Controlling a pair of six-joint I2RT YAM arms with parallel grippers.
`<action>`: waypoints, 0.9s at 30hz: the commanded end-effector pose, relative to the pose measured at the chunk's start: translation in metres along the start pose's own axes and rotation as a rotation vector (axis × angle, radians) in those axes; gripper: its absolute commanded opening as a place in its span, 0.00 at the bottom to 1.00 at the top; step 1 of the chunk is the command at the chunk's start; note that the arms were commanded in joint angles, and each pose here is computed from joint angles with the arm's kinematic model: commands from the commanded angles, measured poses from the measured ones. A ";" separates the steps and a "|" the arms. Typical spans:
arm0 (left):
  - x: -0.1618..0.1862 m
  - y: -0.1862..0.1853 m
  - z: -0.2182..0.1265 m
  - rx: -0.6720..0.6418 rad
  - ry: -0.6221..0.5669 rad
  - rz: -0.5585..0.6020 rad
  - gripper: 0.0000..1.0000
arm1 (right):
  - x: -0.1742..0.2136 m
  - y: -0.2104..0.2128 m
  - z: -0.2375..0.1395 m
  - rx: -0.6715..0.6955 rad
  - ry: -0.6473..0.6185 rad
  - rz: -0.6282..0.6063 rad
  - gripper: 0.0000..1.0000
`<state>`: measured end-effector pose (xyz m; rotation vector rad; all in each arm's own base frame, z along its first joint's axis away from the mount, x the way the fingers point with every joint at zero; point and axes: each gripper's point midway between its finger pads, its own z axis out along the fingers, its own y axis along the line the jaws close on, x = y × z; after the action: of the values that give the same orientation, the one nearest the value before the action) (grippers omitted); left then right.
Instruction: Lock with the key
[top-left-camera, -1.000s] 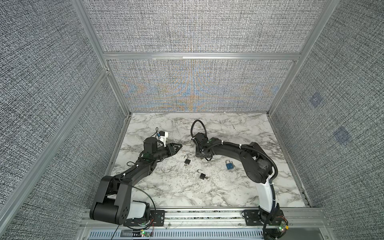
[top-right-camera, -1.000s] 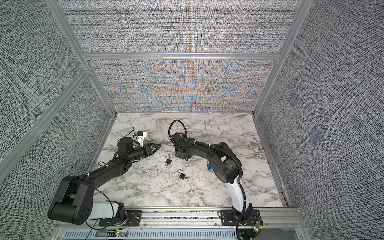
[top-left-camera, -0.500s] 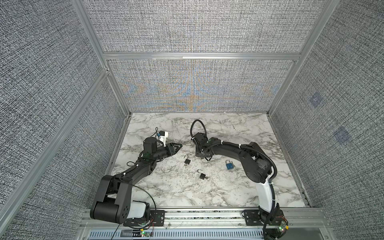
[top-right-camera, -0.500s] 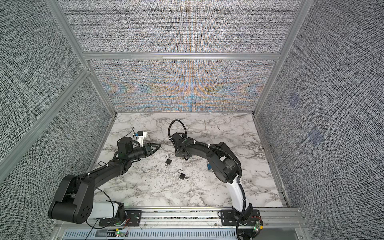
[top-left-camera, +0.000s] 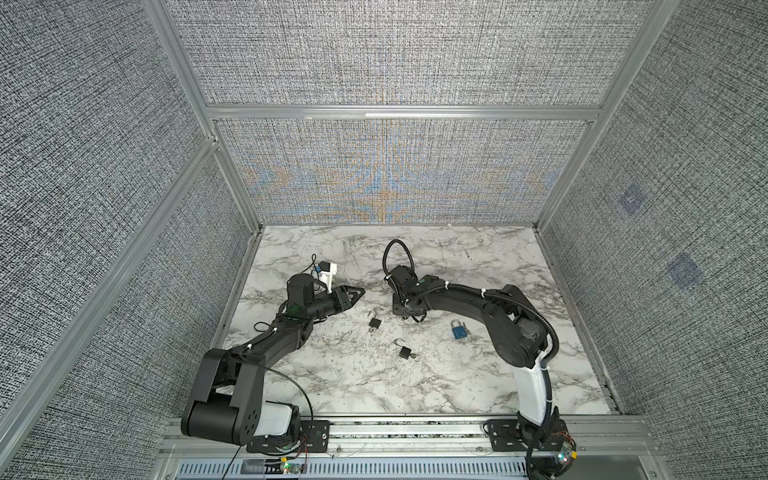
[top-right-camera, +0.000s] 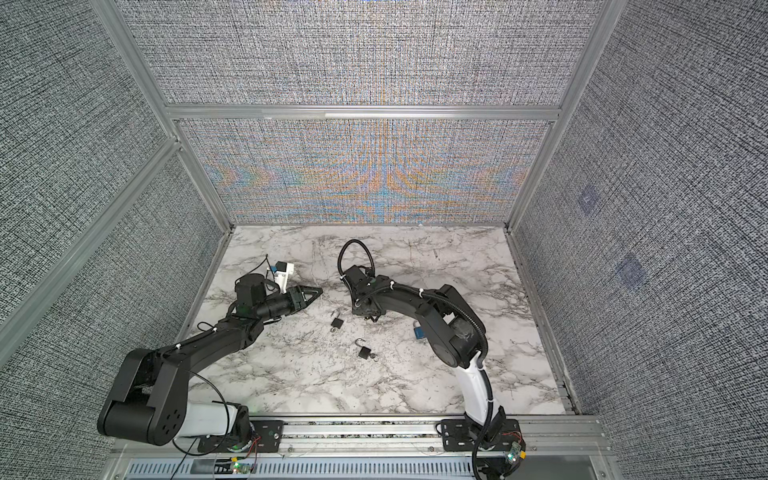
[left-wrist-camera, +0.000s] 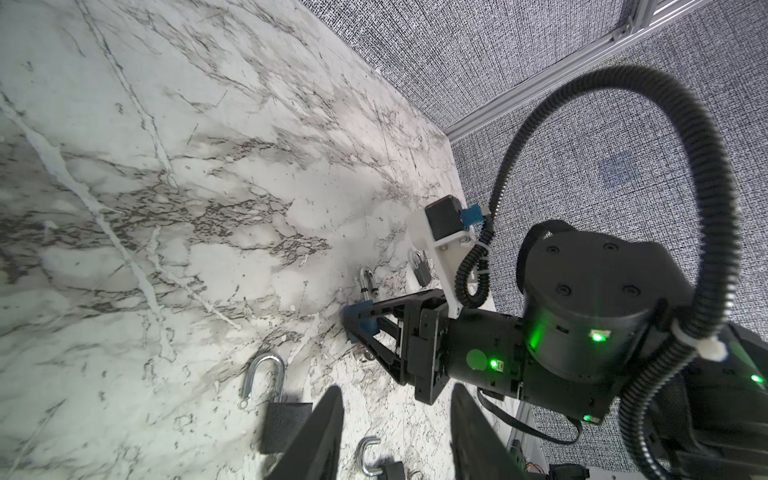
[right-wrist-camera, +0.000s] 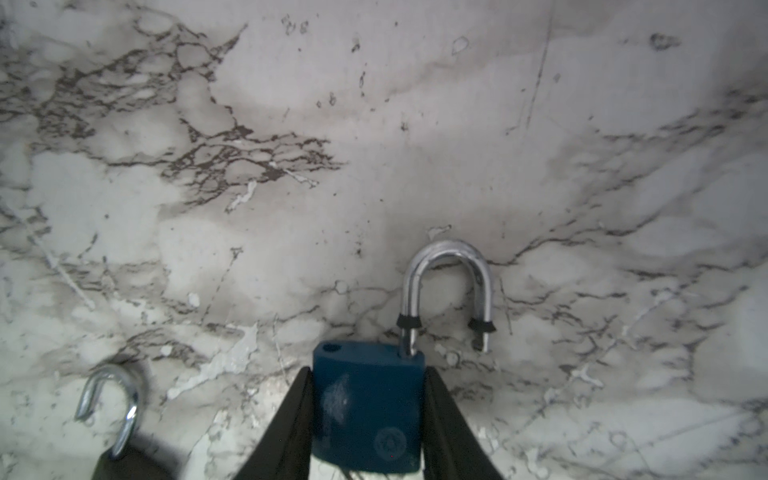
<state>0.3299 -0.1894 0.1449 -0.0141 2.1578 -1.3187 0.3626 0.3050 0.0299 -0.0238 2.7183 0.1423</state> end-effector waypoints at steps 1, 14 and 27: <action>0.001 0.001 0.002 0.004 0.012 0.011 0.45 | 0.003 0.004 -0.005 -0.031 0.009 -0.012 0.30; 0.007 0.004 0.006 0.020 0.043 0.007 0.45 | 0.021 0.004 -0.018 -0.080 0.047 -0.053 0.31; 0.013 0.010 0.010 0.014 0.066 -0.007 0.45 | 0.039 -0.006 -0.007 -0.010 0.099 -0.123 0.36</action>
<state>0.3273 -0.1943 0.1228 -0.0086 2.2227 -1.3452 0.3273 0.3073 0.0244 -0.1958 2.7885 0.1877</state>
